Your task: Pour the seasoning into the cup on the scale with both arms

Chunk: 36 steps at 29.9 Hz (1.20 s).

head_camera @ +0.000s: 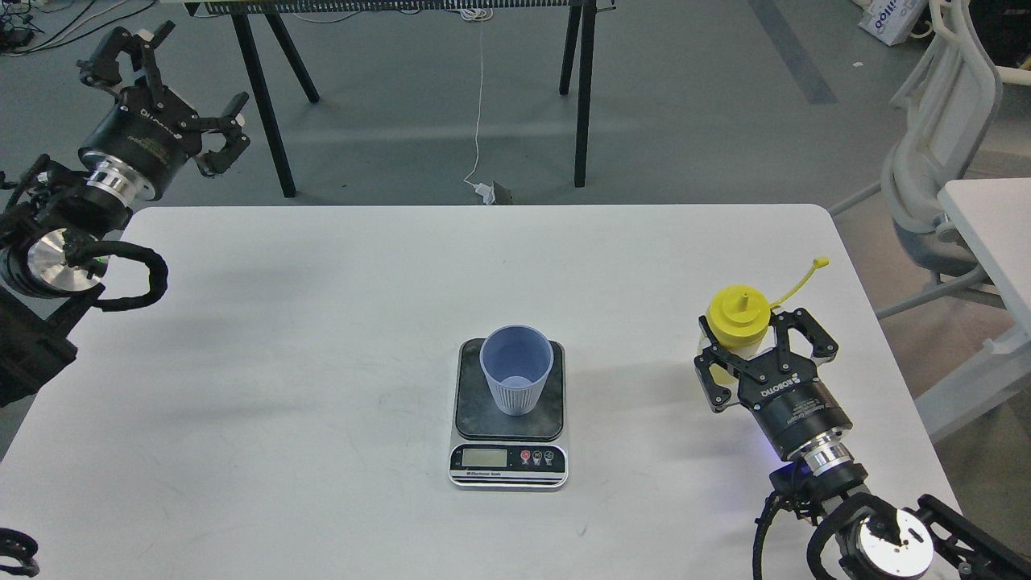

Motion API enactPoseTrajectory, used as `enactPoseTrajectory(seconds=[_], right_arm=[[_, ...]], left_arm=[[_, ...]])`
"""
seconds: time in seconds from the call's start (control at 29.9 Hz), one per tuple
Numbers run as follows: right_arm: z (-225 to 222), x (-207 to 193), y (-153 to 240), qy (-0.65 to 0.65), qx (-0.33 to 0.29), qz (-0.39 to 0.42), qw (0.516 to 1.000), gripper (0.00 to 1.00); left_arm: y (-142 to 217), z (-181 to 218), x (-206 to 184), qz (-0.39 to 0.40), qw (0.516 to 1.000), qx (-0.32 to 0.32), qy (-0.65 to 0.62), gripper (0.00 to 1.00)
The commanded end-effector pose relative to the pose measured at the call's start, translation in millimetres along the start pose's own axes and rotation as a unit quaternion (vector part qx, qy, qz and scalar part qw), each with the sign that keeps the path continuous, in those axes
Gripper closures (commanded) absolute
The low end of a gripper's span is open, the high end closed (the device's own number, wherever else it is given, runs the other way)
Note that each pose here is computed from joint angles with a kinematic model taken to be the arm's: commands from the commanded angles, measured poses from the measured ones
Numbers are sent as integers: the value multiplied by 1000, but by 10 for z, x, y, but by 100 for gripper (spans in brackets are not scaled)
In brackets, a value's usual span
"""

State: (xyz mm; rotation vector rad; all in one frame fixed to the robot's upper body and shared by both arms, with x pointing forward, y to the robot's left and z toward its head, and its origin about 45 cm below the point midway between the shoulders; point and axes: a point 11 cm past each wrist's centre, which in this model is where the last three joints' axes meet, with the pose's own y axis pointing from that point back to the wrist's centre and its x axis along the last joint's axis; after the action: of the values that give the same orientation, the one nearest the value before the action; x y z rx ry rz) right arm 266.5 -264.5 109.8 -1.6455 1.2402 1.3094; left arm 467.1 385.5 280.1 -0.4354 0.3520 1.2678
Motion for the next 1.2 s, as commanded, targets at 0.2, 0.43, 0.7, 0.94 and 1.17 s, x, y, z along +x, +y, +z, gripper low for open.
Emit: enactPoseTrajectory(seconds=[0.2, 0.43, 0.7, 0.94, 1.17], right_arm=[[453, -21, -33, -61, -6, -6, 998, 74], [411, 41, 32, -64, 7, 4, 998, 72], [465, 139, 164, -69, 6, 23, 997, 46], [391, 182, 248, -69, 20, 31, 997, 3], [246, 299, 435, -54, 29, 54, 997, 1]], left_arm=[[-9, 11, -68, -12, 1000, 1, 1, 0], [4, 33, -46, -10, 1000, 3, -2, 0], [12, 72, -40, -10, 1000, -2, -4, 0], [-13, 47, -141, -25, 1000, -2, 3, 0], [11, 86, -103, -21, 1000, -2, -2, 0]])
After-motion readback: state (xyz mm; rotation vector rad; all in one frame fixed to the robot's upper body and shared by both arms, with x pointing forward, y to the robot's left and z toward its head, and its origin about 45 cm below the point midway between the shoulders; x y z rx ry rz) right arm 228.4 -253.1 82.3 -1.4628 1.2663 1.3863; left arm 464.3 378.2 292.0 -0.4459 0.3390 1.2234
